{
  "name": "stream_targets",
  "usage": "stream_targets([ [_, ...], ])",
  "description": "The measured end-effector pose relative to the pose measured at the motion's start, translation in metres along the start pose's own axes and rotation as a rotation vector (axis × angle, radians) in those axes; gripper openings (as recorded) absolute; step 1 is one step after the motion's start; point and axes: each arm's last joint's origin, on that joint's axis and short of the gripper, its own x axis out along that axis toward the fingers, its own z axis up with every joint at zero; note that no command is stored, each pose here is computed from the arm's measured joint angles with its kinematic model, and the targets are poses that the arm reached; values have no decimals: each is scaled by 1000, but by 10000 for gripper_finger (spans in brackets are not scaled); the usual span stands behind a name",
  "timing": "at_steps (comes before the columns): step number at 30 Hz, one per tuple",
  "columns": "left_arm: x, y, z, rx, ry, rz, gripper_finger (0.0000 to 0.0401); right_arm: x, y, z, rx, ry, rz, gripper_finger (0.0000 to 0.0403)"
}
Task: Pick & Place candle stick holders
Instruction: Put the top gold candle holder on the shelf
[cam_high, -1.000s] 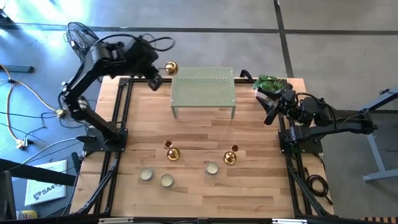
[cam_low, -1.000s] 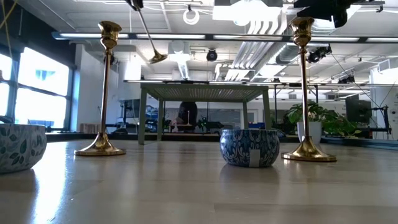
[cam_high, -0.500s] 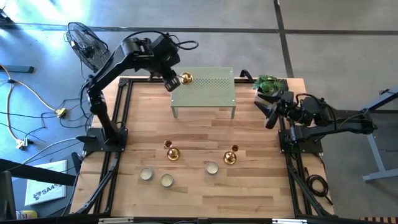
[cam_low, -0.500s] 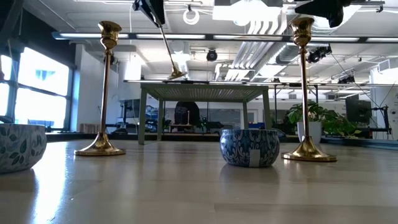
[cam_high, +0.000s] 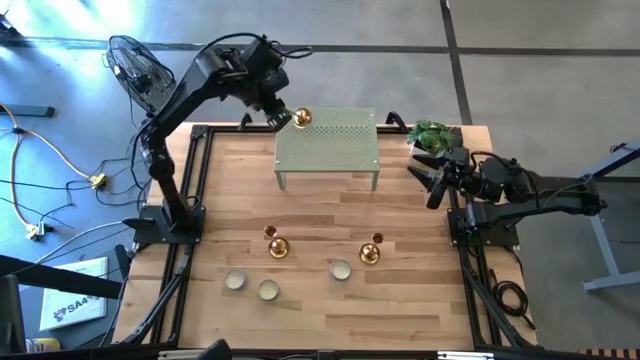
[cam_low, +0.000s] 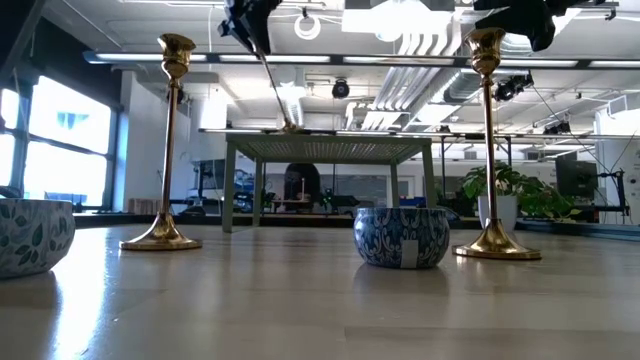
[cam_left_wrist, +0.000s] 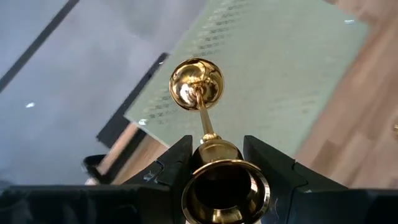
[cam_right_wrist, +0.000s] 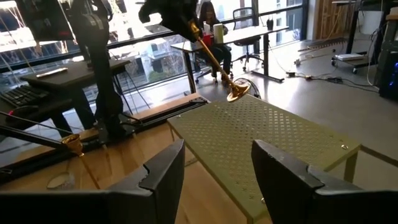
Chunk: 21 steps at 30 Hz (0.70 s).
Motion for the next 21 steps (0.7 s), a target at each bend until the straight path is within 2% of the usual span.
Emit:
stream_targets([
  [7,17,13,-2,-12,94,7,126,0,-1,0,-19,-5,-21,181],
  [18,15,11,0,8,85,-51,126,0,0,0,-34,-1,-8,181],
  [21,15,11,0,19,84,-51,140,0,0,0,-34,-1,-8,181],
])
